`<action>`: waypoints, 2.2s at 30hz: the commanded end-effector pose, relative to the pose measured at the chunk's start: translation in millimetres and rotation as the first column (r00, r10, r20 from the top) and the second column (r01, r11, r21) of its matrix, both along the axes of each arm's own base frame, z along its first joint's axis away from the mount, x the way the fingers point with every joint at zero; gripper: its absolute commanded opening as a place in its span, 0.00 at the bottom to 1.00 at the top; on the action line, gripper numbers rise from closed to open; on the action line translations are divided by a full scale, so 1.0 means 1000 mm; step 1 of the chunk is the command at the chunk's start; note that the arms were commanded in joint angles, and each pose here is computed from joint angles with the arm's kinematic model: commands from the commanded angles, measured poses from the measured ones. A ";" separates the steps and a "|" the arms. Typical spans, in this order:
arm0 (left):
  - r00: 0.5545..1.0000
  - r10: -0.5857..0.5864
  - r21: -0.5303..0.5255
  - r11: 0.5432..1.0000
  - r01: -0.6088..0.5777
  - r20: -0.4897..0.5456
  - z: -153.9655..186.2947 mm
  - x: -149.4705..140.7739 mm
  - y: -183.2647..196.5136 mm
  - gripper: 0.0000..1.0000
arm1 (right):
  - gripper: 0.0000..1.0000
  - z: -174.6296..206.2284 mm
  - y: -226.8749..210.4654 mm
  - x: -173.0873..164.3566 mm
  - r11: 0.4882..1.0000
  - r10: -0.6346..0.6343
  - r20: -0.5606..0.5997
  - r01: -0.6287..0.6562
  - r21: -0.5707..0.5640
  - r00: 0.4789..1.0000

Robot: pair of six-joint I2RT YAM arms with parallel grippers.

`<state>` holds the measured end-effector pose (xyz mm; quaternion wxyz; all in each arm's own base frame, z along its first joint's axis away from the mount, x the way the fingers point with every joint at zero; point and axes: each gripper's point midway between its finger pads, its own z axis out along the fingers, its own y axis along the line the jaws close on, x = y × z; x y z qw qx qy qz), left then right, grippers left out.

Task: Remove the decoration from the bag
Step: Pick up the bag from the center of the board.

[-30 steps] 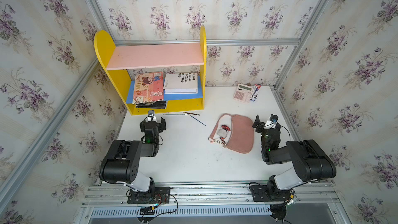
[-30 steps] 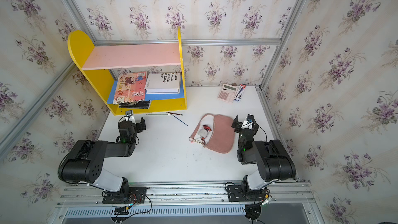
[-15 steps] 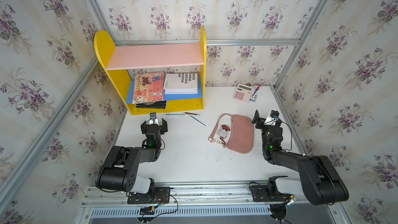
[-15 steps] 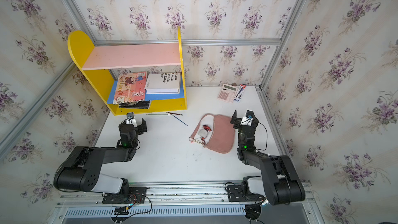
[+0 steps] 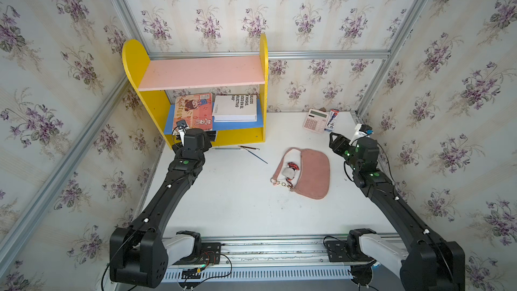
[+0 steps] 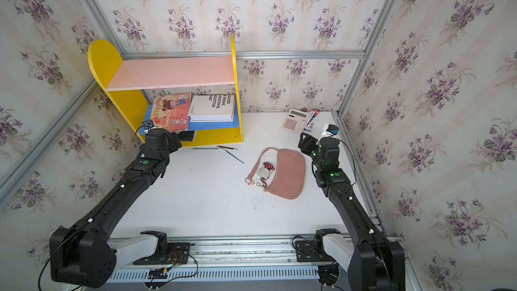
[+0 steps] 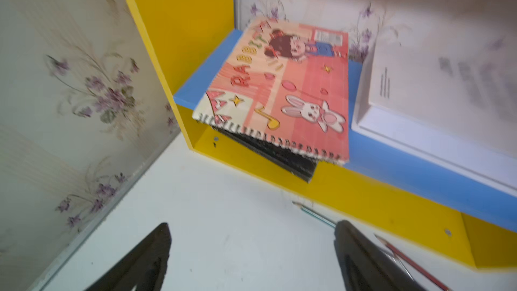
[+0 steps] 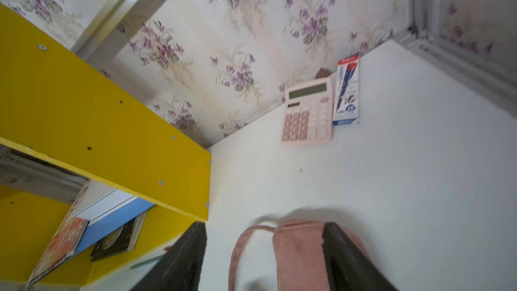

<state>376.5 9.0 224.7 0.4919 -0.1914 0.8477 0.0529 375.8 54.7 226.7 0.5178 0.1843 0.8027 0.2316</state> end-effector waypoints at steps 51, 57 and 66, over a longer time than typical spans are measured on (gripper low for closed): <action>0.417 -0.741 -0.507 0.667 0.545 -0.527 -0.207 -0.076 -0.348 0.23 | 0.57 -0.100 0.122 -0.032 0.968 0.246 -0.375 -0.248 0.043 0.894; 0.410 -0.786 -0.540 0.616 0.573 -0.462 -0.177 -0.073 -0.356 0.00 | 0.57 -0.105 0.119 -0.037 0.969 0.240 -0.388 -0.244 0.039 0.890; 0.407 -0.899 -0.478 0.432 0.764 -0.162 -0.065 -0.069 -0.365 0.00 | 0.53 -0.074 0.146 -0.050 0.894 0.446 -0.268 -0.442 0.078 0.854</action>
